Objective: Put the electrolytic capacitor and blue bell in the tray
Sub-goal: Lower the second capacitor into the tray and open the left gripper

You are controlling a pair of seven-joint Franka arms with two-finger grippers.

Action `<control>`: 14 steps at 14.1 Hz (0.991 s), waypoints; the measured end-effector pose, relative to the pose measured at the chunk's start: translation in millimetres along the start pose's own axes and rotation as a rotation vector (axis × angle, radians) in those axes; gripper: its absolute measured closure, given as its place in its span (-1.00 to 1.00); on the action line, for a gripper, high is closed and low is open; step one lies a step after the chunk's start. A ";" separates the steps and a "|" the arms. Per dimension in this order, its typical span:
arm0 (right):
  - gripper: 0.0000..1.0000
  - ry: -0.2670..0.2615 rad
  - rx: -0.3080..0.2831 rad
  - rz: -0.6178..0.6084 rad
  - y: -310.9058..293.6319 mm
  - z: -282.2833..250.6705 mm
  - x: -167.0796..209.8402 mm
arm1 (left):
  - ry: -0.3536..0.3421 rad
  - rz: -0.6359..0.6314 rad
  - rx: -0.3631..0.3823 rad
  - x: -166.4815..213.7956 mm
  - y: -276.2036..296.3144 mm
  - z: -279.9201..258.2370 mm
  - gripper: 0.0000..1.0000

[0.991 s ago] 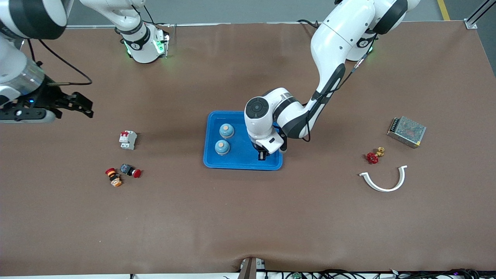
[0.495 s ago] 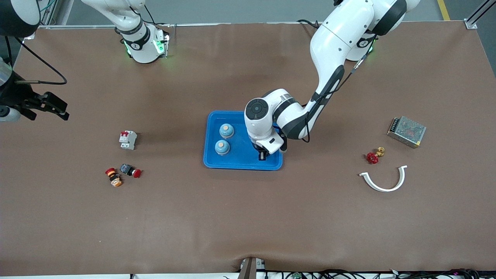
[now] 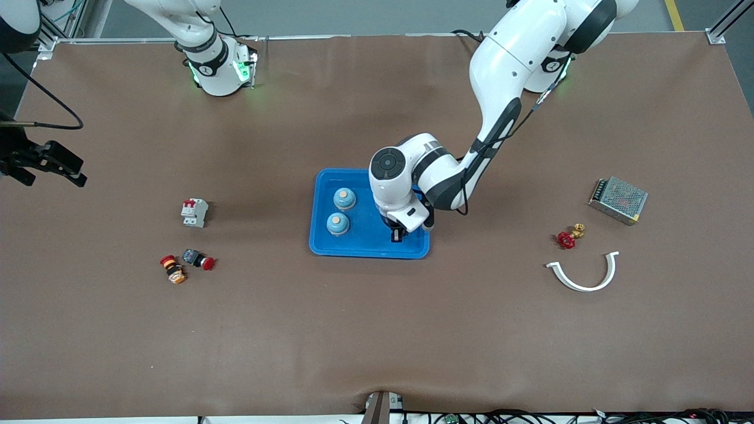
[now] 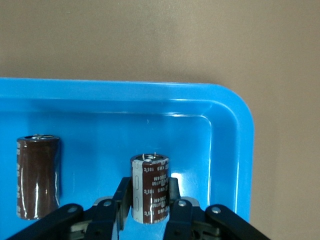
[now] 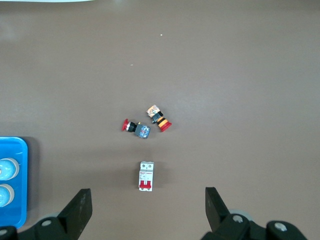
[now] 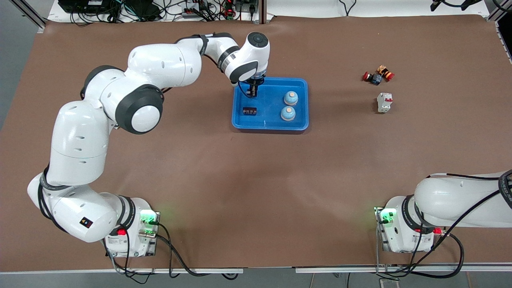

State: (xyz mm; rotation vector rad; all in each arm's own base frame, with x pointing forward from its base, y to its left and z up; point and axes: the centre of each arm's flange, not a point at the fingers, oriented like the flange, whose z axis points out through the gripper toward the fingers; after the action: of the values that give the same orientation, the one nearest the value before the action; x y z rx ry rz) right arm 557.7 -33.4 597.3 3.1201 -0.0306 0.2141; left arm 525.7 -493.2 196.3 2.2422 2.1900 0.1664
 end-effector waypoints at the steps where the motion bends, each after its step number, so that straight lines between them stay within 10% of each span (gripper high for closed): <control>1: -1.00 -0.001 0.001 -0.006 -3.4 1.2 1.2 | 0.000 0.000 0.000 0.0 0.0 0.1 0.32; 14: -1.00 0.001 0.002 -0.007 -3.9 -1.4 2.6 | 0.006 0.001 0.010 -0.1 -2.1 9.2 0.32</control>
State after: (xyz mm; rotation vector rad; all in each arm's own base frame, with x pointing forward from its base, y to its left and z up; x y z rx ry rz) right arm 560.1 -29.5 599.0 3.1213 -0.0190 0.2154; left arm 524.3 -492.6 187.0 2.2516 2.1975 0.1625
